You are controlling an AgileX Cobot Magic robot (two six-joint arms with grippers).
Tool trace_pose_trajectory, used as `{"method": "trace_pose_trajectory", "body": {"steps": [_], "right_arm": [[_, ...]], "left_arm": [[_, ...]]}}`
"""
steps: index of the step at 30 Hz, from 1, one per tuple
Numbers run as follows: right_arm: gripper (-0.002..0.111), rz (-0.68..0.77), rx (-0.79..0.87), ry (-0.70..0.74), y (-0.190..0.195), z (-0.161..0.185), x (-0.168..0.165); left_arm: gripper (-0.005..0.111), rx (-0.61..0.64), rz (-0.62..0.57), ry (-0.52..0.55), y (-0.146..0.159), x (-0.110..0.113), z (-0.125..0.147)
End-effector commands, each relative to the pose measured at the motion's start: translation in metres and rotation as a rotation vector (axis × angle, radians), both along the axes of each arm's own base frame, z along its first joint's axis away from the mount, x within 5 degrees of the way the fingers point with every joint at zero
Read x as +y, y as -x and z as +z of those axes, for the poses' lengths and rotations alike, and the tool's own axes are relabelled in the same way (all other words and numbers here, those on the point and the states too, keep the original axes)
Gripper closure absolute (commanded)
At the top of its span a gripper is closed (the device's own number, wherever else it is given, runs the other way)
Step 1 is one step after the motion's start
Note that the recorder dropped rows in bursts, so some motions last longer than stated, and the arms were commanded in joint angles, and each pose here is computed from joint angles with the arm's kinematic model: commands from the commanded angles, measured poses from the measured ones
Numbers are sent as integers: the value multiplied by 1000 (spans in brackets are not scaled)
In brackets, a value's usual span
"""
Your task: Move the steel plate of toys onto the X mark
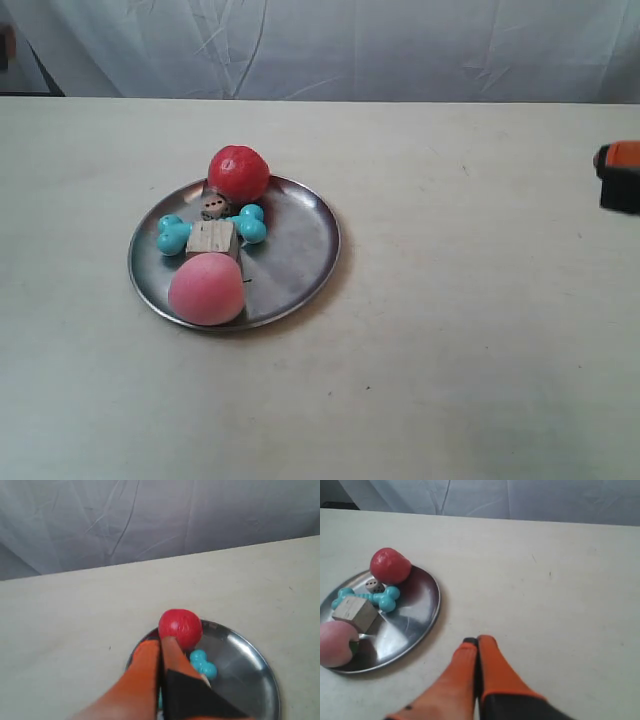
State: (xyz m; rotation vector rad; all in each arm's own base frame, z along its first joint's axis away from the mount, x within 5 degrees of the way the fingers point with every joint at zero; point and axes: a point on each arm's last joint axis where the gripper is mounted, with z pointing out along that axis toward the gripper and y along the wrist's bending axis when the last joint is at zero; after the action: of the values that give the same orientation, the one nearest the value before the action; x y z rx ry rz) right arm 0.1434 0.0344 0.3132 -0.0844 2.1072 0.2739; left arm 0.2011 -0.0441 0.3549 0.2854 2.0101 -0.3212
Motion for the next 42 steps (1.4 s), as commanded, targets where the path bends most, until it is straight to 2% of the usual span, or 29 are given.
{"method": "trace_pose_trajectory", "body": {"steps": [1,6,10,19,23,27,30,35,42], "right_arm": [[108,-13,-43,-65,14,-18,-1],[108,-14,-56,-152,24,-14,0],[108,-14,-65,-166,26,-13,0],[108,-15,-70,-170,26,-12,0],[108,-15,-121,-180,37,-11,-3],[108,-18,-291,-59,59,-14,-13],[108,-104,-378,-21,76,-27,-24],[108,-238,-422,21,92,-57,-33],[108,-262,-323,47,92,-113,-35]], "left_arm": [[107,-18,62,56,31,6,-33],[107,61,30,47,51,5,-59],[107,107,-12,84,59,1,-59],[107,106,-13,71,59,1,-60],[107,104,-12,70,59,1,-60],[107,104,-12,70,59,1,-60],[107,104,-12,70,59,1,-60],[107,104,-12,70,59,1,-60],[107,104,-12,70,59,1,-60]]}}
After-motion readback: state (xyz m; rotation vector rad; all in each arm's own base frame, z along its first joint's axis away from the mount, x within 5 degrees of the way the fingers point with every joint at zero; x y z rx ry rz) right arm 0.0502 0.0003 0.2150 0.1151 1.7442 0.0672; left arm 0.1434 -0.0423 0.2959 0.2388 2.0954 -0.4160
